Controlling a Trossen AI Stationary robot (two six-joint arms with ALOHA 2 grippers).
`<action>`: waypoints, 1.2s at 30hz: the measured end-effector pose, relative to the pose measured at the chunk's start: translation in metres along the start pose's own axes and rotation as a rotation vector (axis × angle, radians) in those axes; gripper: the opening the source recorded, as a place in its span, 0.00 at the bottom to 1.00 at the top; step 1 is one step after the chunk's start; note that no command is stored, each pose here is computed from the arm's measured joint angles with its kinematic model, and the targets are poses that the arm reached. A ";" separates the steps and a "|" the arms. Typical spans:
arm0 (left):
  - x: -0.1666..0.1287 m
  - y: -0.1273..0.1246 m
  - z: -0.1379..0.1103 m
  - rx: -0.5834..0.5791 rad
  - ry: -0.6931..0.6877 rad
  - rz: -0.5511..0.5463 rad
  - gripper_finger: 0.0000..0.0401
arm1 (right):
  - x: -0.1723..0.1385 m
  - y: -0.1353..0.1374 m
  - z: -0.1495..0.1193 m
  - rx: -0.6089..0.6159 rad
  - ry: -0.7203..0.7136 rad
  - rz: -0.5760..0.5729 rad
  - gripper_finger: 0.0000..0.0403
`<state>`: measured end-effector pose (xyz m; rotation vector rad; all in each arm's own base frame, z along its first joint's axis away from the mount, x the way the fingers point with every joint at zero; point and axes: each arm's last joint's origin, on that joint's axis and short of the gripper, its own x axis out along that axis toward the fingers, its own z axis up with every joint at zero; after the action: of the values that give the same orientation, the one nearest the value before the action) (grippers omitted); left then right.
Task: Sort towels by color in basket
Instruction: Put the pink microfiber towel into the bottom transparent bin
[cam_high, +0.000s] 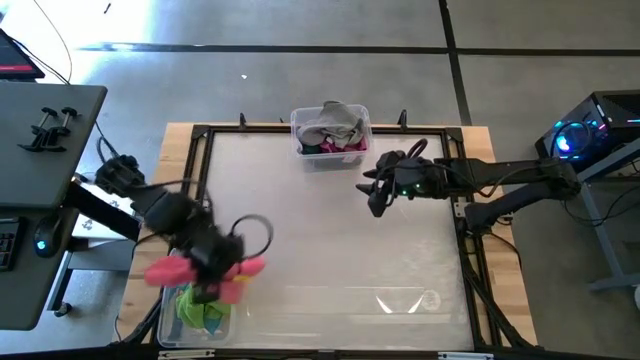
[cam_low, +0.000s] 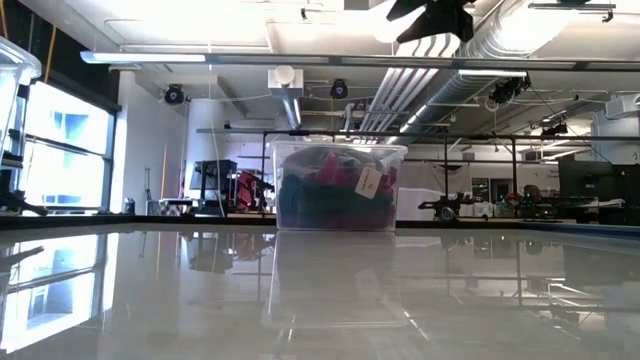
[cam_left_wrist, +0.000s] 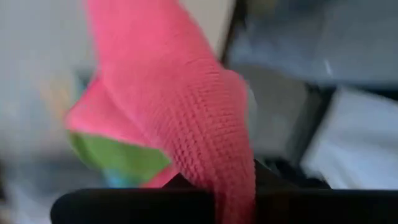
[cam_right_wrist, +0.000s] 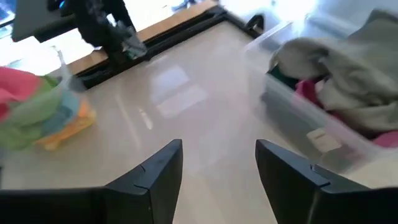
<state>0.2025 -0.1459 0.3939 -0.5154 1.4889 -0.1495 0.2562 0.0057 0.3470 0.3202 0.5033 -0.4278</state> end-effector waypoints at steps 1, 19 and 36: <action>0.002 -0.004 -0.007 -0.027 0.064 -0.023 0.00 | 0.000 0.000 0.001 -0.002 -0.013 -0.010 0.50; 0.079 0.007 -0.035 -0.128 0.063 0.296 0.11 | 0.002 -0.002 0.009 0.041 -0.075 -0.002 0.50; 0.010 -0.008 -0.051 -0.357 -0.153 0.050 0.44 | 0.002 -0.002 0.009 0.043 -0.063 0.023 0.50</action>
<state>0.1555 -0.1693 0.3885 -0.7580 1.3823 0.1963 0.2607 0.0002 0.3527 0.3527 0.4289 -0.4256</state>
